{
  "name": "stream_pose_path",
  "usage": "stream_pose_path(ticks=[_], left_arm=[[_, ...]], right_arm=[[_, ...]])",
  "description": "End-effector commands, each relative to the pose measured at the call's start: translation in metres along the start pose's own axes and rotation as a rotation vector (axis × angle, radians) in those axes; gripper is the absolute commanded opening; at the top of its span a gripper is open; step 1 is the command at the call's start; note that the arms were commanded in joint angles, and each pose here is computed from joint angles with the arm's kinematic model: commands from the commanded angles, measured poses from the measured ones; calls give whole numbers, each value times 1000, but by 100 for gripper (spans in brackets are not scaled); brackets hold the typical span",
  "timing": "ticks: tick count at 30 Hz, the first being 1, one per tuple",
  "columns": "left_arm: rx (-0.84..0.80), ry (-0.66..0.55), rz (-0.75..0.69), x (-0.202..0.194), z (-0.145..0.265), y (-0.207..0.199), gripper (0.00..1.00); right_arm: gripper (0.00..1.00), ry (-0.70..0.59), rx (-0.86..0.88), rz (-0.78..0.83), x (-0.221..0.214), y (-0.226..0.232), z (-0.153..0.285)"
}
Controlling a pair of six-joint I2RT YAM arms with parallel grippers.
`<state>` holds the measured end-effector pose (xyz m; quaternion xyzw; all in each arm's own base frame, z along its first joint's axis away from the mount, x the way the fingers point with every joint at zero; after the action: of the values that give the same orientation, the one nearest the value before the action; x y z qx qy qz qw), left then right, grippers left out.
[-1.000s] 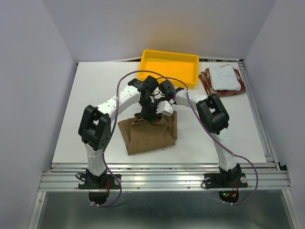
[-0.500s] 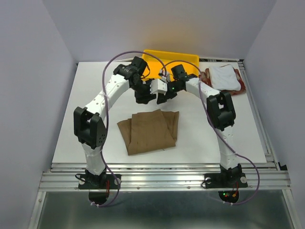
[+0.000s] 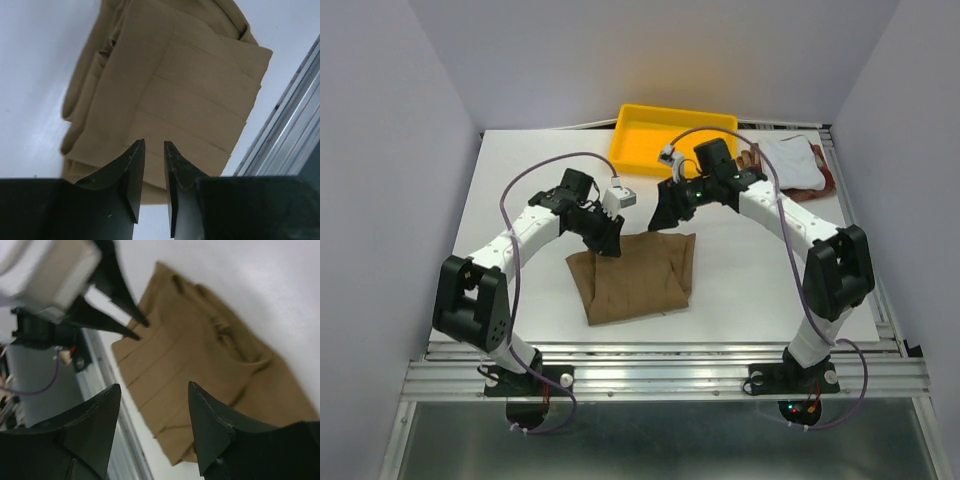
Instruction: Fold and stack the skirts
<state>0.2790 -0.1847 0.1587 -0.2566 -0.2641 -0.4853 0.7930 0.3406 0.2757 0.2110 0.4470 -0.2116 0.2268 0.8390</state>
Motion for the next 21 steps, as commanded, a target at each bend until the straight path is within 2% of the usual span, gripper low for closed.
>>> stream_pose_path(ticks=[1,4,5,10,15,16,18,21], left_arm=[[-75,-83,249,-8,-27,-14,33],[-104,-36,354,-29,-49,-10,33],[-111,-18,407,-38,-58,-4,33],[-109,-7,508,-46,-86,20,33],[-109,-21,537,-33,-119,53,32],[-97,-45,511,-16,-123,62,32],[-99,-50,509,-6,-133,69,32],[-73,-110,416,35,-138,75,33]], right_arm=[[62,195,204,-142,-72,31,-37],[63,302,202,-254,-118,9,-54],[63,335,148,-299,-136,-9,-62],[64,319,-3,-430,-151,-68,-70],[63,205,-174,-560,-136,-133,-47],[63,184,-192,-557,-131,-137,-42],[63,145,-228,-552,-125,-147,-30],[63,114,-227,-532,-117,-140,-20]])
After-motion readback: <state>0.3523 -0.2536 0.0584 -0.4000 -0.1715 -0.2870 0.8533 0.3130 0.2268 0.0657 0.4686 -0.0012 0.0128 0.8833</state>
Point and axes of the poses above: each gripper's point midway between its finger pads, its own z axis back along the fingers, its own y axis along the line the jaws close on, x = y × z, the point moved 3 cm from there along z, back along the fingers, and after that the axes turned 10 degrees about -z, right-handed, at the moved point
